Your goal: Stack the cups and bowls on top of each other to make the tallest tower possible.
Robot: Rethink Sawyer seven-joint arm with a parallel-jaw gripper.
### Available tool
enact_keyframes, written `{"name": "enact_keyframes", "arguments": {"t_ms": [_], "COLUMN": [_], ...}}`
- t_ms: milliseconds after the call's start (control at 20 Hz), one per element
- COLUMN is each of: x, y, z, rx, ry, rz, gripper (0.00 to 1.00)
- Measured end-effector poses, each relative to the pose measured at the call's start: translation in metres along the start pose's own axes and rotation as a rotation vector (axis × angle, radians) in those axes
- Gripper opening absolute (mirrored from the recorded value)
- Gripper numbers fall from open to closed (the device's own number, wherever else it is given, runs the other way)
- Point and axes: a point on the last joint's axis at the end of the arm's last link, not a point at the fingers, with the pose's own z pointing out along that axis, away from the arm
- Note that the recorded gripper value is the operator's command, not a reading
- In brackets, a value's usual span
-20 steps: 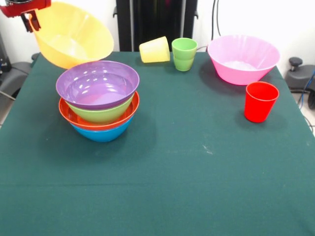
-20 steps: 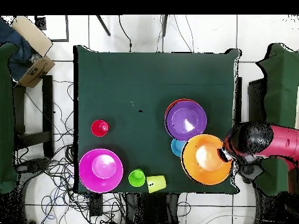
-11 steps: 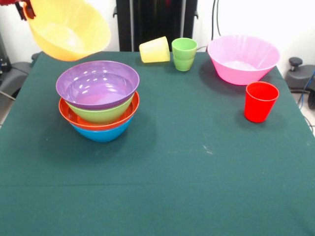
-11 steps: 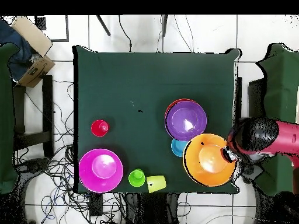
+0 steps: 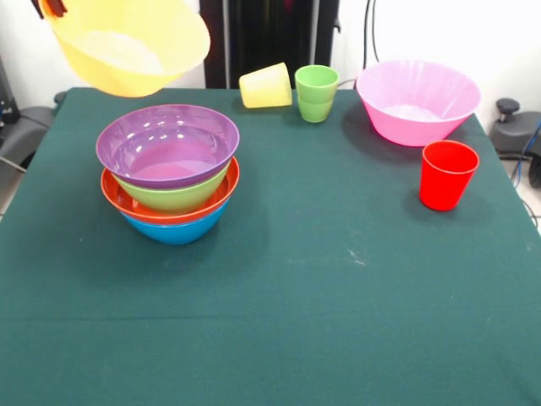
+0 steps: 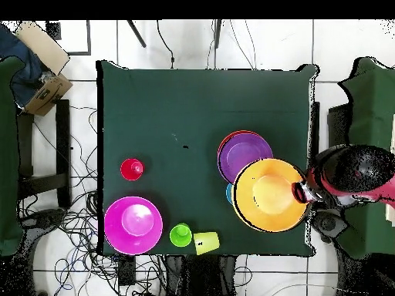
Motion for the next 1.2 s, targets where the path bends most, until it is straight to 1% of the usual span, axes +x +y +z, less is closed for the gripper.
{"name": "enact_keyframes", "arguments": {"t_ms": [150, 350, 550, 600, 750, 800, 900, 1050, 1200], "x": [-0.005, -0.013, -0.027, -0.036, -0.048, -0.059, -0.063, -0.076, -0.084], "y": [0.005, 0.014, 0.024, 0.028, 0.031, 0.032, 0.033, 0.033, 0.03], "z": [-0.003, -0.009, -0.009, -0.007, -0.004, 0.0, 0.001, 0.009, 0.016], "rx": [-0.002, 0.012, 0.028, 0.04, 0.053, 0.065, 0.069, 0.08, 0.084], "ry": [-0.006, -0.005, -0.016, -0.031, -0.053, -0.075, -0.085, -0.12, -0.148], "rz": [-0.004, -0.021, -0.047, -0.059, -0.072, -0.083, -0.087, -0.098, -0.102], "gripper": [0.0, 0.0, 0.0, 0.0, 0.0, 0.0, 0.0, 0.0, 0.0]}}
